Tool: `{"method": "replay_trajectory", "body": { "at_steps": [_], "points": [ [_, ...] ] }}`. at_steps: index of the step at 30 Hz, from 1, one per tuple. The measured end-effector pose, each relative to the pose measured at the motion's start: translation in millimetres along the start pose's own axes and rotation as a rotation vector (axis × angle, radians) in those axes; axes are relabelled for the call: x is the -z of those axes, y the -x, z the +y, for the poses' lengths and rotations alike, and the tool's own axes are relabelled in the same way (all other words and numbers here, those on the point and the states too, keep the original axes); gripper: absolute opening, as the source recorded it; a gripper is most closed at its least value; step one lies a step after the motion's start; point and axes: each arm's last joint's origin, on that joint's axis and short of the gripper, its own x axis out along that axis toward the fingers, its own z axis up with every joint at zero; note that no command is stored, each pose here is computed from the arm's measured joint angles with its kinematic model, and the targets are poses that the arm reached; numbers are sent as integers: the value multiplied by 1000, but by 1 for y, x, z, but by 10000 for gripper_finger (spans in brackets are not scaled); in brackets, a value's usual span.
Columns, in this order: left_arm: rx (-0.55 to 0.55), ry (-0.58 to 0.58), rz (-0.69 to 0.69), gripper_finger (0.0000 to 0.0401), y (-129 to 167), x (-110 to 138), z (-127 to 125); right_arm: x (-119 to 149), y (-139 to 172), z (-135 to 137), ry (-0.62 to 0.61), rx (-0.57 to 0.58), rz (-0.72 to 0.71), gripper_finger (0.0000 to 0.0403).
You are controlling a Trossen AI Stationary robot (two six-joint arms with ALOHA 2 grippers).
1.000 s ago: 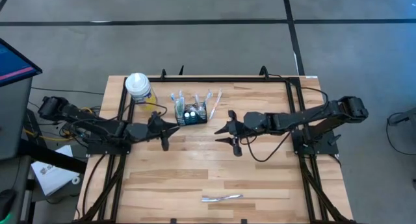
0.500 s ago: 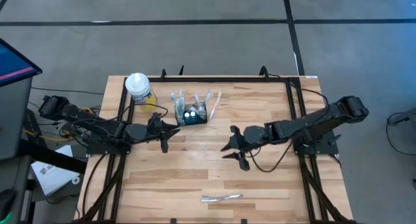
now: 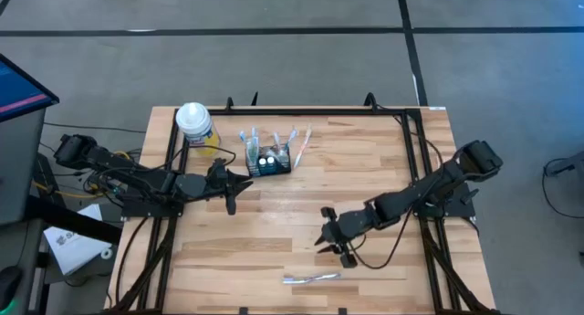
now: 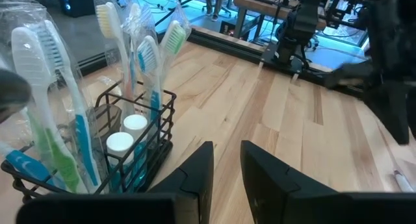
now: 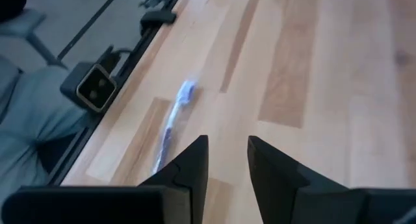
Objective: Pick & Place toothbrushing station
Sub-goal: Put the purple toothbrush into the mesh organizer
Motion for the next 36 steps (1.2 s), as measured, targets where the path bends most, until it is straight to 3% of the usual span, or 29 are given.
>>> {"method": "replay_trajectory", "body": {
  "at_steps": [10, 19, 28, 36],
  "points": [
    [0, 2, -2, 71, 0, 0, 0, 18, -31, 22, -43, -57, 29, 92],
    [-1, 4, -6, 71, 0, -1, 0, 16, -65, 39, -42, -146, 89, 92],
    [0, 8, -11, 71, 0, -1, 0, 20, -87, 39, -49, -151, 209, 92],
    [0, 10, -12, 71, 0, -1, 0, 14, -89, 37, -55, -155, 211, 92]
  ]
}}
